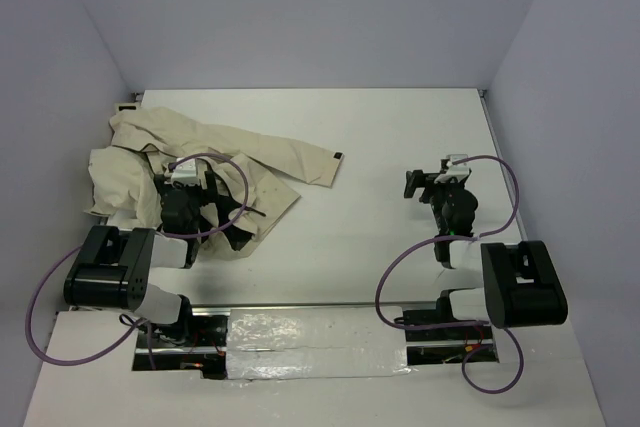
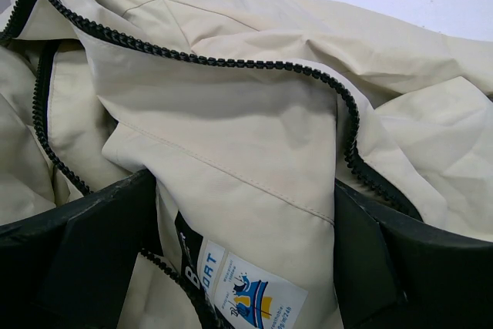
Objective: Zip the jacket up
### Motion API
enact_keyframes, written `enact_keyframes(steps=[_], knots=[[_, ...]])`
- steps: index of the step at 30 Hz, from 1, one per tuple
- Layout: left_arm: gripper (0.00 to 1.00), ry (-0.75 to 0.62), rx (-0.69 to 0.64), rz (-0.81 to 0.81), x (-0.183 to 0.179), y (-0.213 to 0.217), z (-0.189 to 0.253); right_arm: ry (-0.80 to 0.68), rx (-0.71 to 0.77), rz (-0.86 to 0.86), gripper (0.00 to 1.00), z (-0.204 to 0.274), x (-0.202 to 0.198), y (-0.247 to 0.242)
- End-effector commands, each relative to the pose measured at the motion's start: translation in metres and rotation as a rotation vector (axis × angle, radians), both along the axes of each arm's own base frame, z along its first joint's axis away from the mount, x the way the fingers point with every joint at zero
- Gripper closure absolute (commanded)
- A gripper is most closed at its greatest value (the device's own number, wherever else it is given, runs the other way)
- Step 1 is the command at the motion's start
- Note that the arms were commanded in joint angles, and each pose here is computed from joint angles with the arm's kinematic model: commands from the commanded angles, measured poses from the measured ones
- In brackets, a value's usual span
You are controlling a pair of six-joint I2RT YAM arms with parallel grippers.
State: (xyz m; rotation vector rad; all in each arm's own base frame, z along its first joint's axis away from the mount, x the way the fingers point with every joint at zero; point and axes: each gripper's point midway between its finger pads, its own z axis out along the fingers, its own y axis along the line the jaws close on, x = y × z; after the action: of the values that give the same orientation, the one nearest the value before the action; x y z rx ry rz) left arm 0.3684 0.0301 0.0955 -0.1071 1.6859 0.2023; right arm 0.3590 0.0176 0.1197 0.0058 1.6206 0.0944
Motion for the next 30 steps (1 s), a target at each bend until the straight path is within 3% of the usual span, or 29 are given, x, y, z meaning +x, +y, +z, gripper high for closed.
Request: enact_keyframes(steps=[1, 4, 8, 9, 10, 11, 12, 14, 15, 17, 21, 22, 23, 24, 26, 28, 30], knots=[[0.01, -0.061, 0.000, 0.002, 0.006, 0.000, 0.016, -0.086, -0.023, 0.022, 0.00, 0.043, 0.017, 0.005], [0.01, -0.067, 0.003, -0.006, 0.007, -0.001, 0.017, 0.061, -0.057, 0.110, 0.02, 0.041, 0.025, 0.018], [0.01, -0.094, 0.084, -0.177, 0.012, -0.028, 0.067, 0.046, 0.023, 0.343, 0.29, 0.121, 0.041, 0.062], [0.01, -0.051, 0.083, -0.199, 0.002, -0.032, 0.074, 0.146, 0.061, 0.399, 0.31, 0.110, 0.038, 0.075], [0.01, -0.044, 0.085, -0.203, -0.002, -0.032, 0.082, 0.119, 0.083, 0.406, 0.31, 0.144, 0.047, 0.084], [0.01, -0.049, 0.095, -0.219, -0.003, -0.034, 0.098, 0.178, 0.077, 0.450, 0.25, 0.140, 0.041, 0.110], [0.01, 0.029, 0.091, -0.249, -0.019, -0.038, 0.095, 0.201, 0.049, 0.430, 0.21, 0.137, 0.048, 0.122], [0.01, 0.068, 0.093, -0.356, -0.032, -0.056, 0.112, 0.159, -0.008, 0.546, 0.12, 0.163, 0.043, 0.179], [0.01, 0.132, 0.075, -0.387, -0.049, -0.060, 0.106, 0.194, -0.008, 0.585, 0.09, 0.154, 0.044, 0.199], [0.01, 0.133, 0.052, -0.410, -0.061, -0.065, 0.121, 0.181, 0.066, 0.696, 0.07, 0.177, 0.037, 0.249], [0.01, 0.121, -0.044, -0.252, -0.077, -0.044, 0.148, 0.286, 0.108, 0.803, 0.08, 0.156, 0.045, 0.334], [0.05, 0.170, -0.057, -0.174, -0.082, -0.031, 0.153, 0.321, 0.090, 0.801, 0.08, 0.144, 0.045, 0.349], [0.06, 0.267, -0.096, -0.127, -0.077, -0.024, 0.137, 0.430, 0.048, 0.803, 0.08, 0.103, 0.046, 0.366], [0.05, 0.333, -0.115, -0.091, -0.077, -0.019, 0.131, 0.404, 0.043, 0.845, 0.08, 0.120, 0.041, 0.393], [0.02, 0.540, -0.170, 0.027, -0.081, 0.003, 0.108, 0.462, 0.037, 0.869, 0.08, 0.098, 0.044, 0.423], [0.01, 0.642, -0.252, 0.150, -0.084, 0.033, 0.097, 0.498, 0.034, 0.895, 0.08, 0.074, 0.041, 0.450], [0.01, 0.661, -0.292, 0.219, -0.083, 0.055, 0.098, 0.479, 0.068, 0.909, 0.08, 0.082, 0.043, 0.470]])
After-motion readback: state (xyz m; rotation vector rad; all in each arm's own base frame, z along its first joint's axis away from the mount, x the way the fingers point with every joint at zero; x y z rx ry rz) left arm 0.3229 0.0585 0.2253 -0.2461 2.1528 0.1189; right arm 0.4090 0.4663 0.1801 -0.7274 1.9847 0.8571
